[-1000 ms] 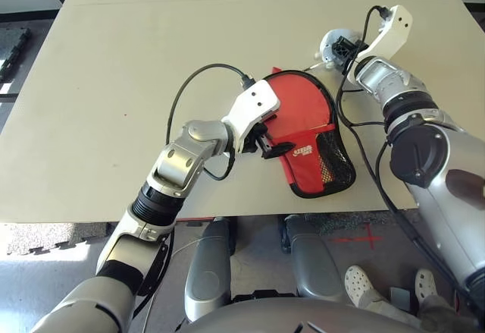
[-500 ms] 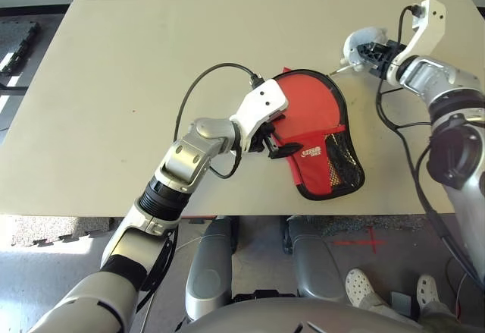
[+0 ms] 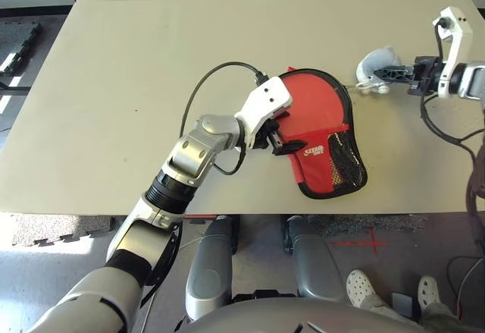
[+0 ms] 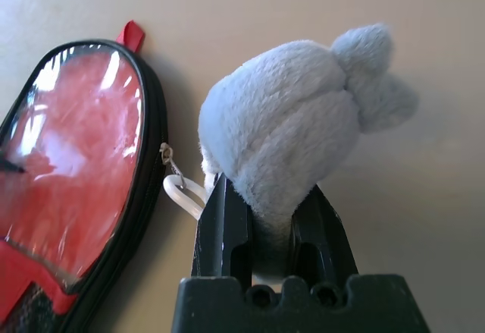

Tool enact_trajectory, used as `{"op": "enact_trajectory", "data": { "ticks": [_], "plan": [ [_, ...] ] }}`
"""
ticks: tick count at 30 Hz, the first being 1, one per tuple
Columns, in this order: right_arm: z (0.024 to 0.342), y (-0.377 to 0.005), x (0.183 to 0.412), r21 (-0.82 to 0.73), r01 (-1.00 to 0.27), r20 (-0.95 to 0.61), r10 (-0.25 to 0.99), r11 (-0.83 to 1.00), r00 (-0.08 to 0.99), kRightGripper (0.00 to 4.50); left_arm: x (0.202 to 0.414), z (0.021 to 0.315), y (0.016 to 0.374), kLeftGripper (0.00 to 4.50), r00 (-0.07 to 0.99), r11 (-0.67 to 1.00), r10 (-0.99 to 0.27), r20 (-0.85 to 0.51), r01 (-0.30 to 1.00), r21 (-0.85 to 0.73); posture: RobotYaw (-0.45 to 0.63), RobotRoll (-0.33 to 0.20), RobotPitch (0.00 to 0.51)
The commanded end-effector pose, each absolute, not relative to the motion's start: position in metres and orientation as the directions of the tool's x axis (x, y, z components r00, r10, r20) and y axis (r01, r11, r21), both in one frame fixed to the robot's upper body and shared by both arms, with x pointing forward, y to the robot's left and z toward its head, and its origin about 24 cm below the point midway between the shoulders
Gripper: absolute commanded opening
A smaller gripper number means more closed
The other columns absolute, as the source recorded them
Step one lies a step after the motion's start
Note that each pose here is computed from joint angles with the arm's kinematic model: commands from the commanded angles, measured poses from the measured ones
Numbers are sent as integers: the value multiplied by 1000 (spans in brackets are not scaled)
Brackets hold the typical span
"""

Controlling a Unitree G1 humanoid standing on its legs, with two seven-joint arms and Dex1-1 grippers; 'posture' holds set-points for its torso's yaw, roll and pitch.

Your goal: Store the ping-pong paddle in its case and zip it.

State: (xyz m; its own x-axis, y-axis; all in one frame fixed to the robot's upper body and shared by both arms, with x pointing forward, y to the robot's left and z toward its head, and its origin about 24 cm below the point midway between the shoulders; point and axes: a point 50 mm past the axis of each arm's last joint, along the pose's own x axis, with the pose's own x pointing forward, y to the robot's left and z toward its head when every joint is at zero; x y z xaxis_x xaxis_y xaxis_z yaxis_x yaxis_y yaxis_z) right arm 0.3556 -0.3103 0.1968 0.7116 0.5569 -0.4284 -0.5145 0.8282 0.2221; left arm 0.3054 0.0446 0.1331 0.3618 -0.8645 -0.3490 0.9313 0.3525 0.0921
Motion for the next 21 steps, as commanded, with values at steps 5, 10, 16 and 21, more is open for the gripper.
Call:
{"op": "enact_trajectory", "data": {
  "ticks": [5, 10, 16, 21],
  "plan": [
    [201, -329, 337, 219, -551, -481, 580, 805, 657, 248, 305, 103, 46, 4500, 335, 368, -826, -452, 929, 16, -101, 0, 254],
    [204, -327, 332, 202, -630, -477, 637, 750, 605, 235, 305, 101, 45, 4500, 335, 372, -824, -457, 928, 12, -105, 0, 254],
    [205, -327, 328, 144, -681, -487, 650, 719, 583, 232, 305, 100, 46, 4500, 338, 377, -821, -461, 926, 7, -105, 0, 256],
    [201, -328, 320, 184, -703, -527, 673, 687, 519, 231, 306, 99, 46, 4500, 344, 386, -816, -465, 922, 5, -105, 0, 257]
  ]
}}
